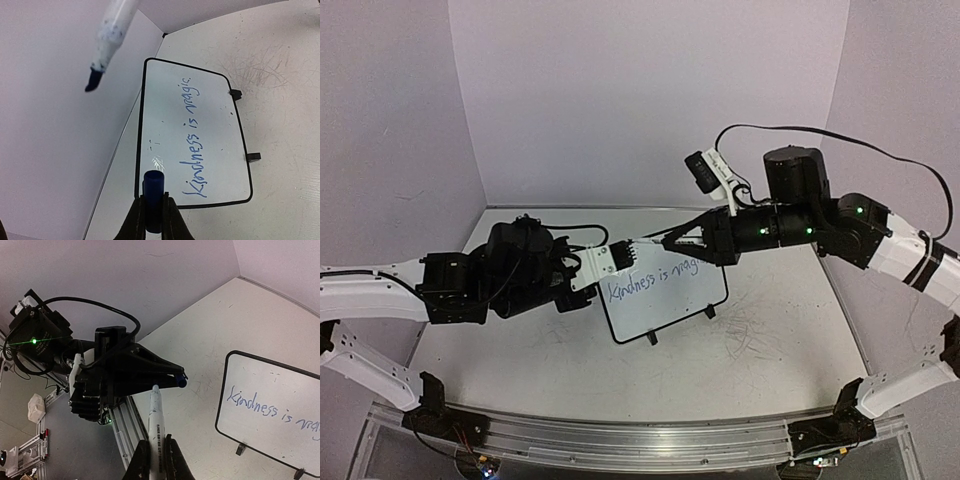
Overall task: Write a sentence on the whiteboard
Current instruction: Insert the whiteboard marker without the cap into the pen cap.
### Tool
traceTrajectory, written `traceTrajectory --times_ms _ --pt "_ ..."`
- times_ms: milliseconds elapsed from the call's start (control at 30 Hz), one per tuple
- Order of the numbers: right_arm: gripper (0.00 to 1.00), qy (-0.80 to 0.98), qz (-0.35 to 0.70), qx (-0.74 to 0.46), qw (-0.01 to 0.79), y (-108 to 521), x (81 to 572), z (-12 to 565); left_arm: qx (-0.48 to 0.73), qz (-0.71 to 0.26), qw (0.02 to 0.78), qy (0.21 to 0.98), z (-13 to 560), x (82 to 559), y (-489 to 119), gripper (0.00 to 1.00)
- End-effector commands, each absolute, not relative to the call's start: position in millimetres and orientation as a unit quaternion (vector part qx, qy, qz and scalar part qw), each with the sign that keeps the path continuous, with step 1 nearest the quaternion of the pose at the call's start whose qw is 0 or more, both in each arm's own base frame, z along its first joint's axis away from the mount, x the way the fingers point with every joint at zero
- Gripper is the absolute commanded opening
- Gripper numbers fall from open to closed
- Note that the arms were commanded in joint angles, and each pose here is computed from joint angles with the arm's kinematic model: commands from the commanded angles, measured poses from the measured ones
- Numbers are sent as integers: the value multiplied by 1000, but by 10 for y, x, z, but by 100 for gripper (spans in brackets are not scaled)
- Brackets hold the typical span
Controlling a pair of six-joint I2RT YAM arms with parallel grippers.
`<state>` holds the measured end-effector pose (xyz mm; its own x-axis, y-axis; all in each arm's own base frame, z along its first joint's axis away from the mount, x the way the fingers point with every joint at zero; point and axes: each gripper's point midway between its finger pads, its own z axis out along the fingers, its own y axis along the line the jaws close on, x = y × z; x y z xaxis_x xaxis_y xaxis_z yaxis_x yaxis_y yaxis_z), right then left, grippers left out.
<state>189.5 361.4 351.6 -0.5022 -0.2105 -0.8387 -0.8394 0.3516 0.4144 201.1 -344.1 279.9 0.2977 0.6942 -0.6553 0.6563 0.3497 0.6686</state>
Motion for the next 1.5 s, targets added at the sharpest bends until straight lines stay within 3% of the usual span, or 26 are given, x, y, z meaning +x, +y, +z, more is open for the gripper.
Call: traceTrajectory --times_ms 0,1467 --pt "0 740 463 -370 317 3774 1847 3489 557 9 607 567 3046 2004 -3487 1" --pt "0 772 418 -369 305 3910 2046 3233 567 -24 608 555 3114 1881 -3580 0"
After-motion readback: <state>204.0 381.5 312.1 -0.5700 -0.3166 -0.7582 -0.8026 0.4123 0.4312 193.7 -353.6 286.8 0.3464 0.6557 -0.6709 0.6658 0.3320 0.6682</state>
